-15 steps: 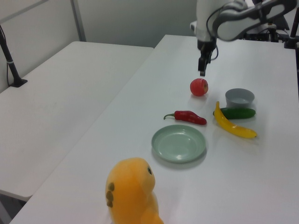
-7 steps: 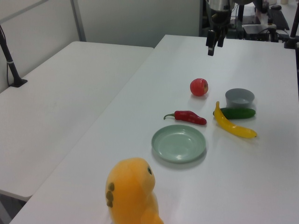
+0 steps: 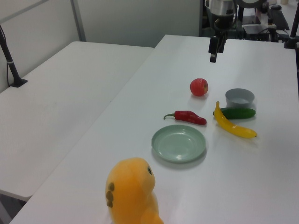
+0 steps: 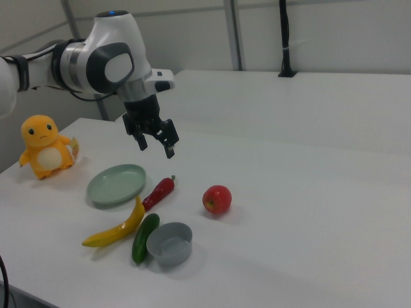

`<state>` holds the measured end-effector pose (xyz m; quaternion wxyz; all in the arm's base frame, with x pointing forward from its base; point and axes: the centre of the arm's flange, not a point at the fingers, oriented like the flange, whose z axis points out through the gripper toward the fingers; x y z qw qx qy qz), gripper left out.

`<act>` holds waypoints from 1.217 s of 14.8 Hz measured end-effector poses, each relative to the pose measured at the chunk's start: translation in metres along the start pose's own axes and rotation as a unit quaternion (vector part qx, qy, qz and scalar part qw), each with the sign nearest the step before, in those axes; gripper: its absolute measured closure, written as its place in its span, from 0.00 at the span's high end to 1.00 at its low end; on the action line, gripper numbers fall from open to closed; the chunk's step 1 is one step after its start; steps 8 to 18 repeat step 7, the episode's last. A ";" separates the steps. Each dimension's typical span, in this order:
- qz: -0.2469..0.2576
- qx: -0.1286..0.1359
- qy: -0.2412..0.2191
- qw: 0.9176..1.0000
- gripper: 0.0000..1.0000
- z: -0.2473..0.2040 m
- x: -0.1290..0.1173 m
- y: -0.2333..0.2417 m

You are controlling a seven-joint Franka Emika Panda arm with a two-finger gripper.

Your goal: Red apple placed in the center of the desktop

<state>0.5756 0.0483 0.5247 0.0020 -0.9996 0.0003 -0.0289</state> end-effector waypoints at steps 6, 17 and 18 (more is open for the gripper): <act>-0.007 0.000 -0.004 1.000 1.00 0.003 -0.001 0.001; -0.007 0.000 -0.004 1.000 1.00 0.004 -0.001 0.001; -0.007 0.000 -0.004 1.000 1.00 0.004 -0.001 0.001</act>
